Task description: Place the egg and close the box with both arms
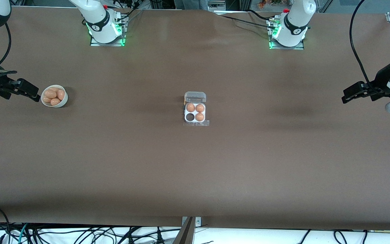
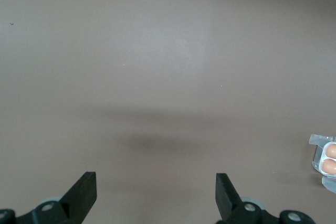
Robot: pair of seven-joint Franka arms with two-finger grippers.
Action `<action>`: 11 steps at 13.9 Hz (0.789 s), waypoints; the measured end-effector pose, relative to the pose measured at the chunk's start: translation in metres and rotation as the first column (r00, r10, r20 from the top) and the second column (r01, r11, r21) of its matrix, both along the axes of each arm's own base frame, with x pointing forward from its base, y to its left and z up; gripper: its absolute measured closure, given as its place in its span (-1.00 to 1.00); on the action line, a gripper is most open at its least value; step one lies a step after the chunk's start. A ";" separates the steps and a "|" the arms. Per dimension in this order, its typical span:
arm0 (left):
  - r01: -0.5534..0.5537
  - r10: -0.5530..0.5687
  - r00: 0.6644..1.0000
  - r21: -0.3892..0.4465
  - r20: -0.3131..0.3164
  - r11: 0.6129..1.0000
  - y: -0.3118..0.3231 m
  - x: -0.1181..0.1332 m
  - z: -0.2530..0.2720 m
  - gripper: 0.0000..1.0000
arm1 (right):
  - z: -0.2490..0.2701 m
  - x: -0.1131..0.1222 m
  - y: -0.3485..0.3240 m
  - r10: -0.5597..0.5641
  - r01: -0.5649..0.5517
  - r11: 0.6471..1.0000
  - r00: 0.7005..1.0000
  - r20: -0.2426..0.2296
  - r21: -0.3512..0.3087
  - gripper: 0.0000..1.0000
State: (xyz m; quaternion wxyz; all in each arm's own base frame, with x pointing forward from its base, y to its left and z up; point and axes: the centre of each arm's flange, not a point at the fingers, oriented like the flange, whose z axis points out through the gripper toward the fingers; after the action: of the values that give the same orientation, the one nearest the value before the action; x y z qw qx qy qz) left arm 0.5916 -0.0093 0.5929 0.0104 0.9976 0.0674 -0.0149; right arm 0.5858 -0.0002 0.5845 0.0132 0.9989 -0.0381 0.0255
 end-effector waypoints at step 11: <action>-0.001 0.001 1.000 0.000 -0.002 1.000 0.000 0.000 -0.001 -1.00 | 0.002 -0.003 0.000 -0.001 0.001 1.000 1.000 -0.009 0.000 -1.00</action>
State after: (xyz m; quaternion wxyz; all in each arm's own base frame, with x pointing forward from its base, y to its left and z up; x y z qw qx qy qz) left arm 0.5920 -0.0090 0.5919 0.0103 0.9975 0.0677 -0.0158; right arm 0.5828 -0.0004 0.5864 0.0134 0.9990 -0.0385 0.0209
